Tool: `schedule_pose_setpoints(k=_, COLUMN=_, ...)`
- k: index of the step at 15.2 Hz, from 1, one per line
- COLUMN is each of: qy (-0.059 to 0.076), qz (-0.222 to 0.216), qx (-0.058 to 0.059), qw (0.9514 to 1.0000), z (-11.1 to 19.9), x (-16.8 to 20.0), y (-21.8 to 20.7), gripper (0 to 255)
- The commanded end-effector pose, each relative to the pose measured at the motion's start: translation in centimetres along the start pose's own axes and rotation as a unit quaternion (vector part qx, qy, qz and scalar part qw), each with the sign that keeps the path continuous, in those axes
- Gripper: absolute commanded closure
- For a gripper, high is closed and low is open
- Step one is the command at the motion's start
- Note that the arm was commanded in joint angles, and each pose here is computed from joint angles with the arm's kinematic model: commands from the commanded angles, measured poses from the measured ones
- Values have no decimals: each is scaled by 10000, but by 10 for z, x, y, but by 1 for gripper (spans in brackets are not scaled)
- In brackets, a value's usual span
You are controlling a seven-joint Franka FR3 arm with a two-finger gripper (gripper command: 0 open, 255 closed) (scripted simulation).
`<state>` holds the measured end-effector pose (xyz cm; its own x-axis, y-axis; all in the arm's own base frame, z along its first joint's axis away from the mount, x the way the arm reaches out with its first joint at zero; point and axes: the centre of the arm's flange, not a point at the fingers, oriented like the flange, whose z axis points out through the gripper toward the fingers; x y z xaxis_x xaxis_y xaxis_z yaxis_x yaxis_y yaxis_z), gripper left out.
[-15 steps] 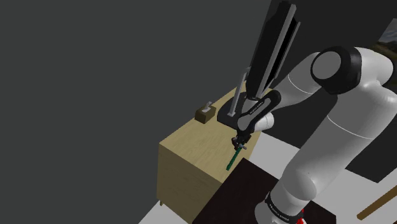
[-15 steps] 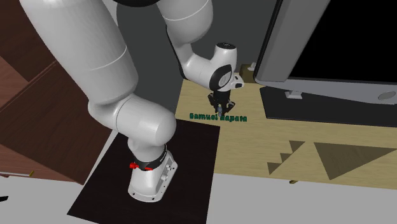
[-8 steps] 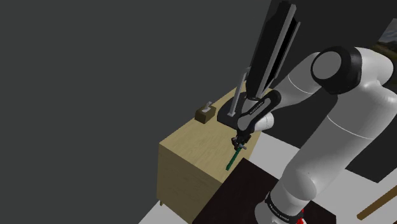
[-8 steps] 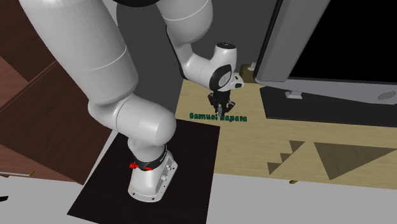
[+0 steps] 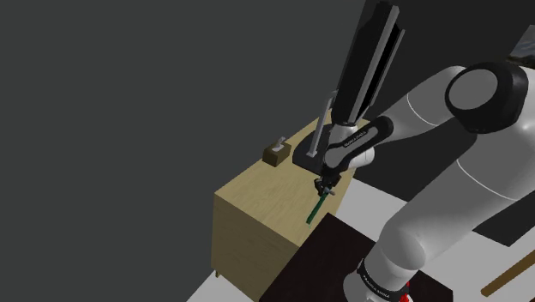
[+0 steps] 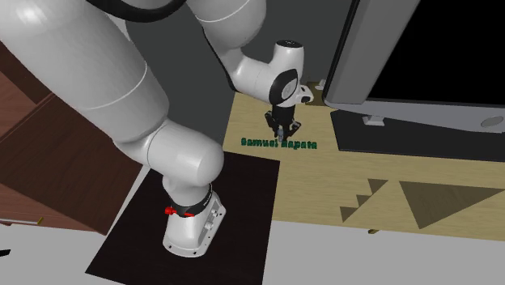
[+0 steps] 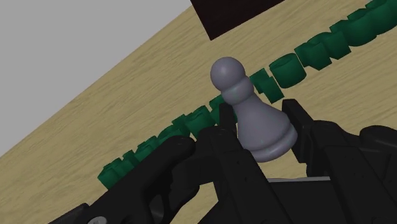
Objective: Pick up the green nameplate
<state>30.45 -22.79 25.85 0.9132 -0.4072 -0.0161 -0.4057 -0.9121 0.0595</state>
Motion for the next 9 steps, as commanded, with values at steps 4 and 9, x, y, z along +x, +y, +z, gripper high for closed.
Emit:
schedule_pose_setpoints(k=4, qy=-3, qz=0, qx=-2, qw=10000, z=-26, x=-1, y=1, gripper=255)
schedule_pose_setpoints(k=9, qy=-3, qz=0, qx=-2, qw=10000, z=-42, x=-1, y=2, gripper=255)
